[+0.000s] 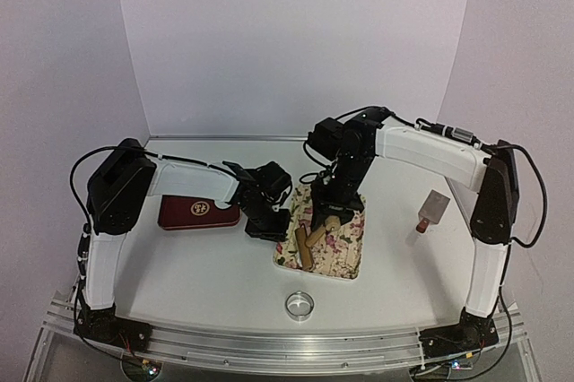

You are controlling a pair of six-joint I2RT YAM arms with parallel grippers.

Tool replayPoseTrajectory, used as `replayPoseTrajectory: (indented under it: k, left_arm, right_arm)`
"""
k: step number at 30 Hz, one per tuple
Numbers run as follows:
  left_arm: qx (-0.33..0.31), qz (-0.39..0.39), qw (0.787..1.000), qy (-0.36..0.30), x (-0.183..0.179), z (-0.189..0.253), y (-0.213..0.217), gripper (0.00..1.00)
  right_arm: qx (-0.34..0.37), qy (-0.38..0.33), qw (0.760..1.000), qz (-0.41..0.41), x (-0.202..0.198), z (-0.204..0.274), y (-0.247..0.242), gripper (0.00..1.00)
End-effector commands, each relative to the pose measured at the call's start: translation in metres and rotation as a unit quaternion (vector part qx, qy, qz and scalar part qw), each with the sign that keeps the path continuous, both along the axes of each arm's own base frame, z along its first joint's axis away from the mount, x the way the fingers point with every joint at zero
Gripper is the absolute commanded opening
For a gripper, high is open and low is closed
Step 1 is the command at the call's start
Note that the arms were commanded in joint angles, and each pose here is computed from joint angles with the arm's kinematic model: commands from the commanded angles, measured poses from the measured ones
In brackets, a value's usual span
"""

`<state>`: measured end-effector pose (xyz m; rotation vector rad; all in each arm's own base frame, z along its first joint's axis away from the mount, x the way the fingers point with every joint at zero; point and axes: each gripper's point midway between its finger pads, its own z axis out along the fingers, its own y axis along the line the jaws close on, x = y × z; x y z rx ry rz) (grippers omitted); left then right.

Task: Roll out the dumpling wrappers from the dough
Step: Flatten out the dough on the work surface.

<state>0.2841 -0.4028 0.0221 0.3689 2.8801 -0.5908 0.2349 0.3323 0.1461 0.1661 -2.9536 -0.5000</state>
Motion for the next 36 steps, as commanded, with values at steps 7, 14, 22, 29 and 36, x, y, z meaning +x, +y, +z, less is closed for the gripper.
replayPoseTrajectory:
  k: [7,14,22,29,36]
  left_arm:
    - [-0.022,0.006,0.999,-0.024,0.004,0.029,-0.001,0.0]
    - [-0.022,0.004,1.0,-0.021,0.004,0.027,-0.002,0.0]
    - [-0.022,0.004,1.0,-0.022,0.004,0.027,-0.002,0.0]
    - [-0.021,0.004,1.0,-0.023,0.004,0.028,-0.002,0.0]
    - [-0.022,0.002,1.0,-0.022,0.004,0.028,-0.003,0.0]
  right_arm:
    - [-0.018,-0.008,1.0,-0.001,0.004,-0.006,-0.003,0.0]
    - [-0.03,-0.003,1.0,0.001,0.004,-0.015,-0.005,0.0]
    - [-0.054,-0.009,0.998,-0.002,0.007,-0.021,-0.012,0.0]
    - [-0.077,-0.011,0.997,0.0,0.008,-0.025,-0.018,0.0]
    - [-0.078,-0.01,0.997,0.005,0.011,-0.03,-0.016,0.0]
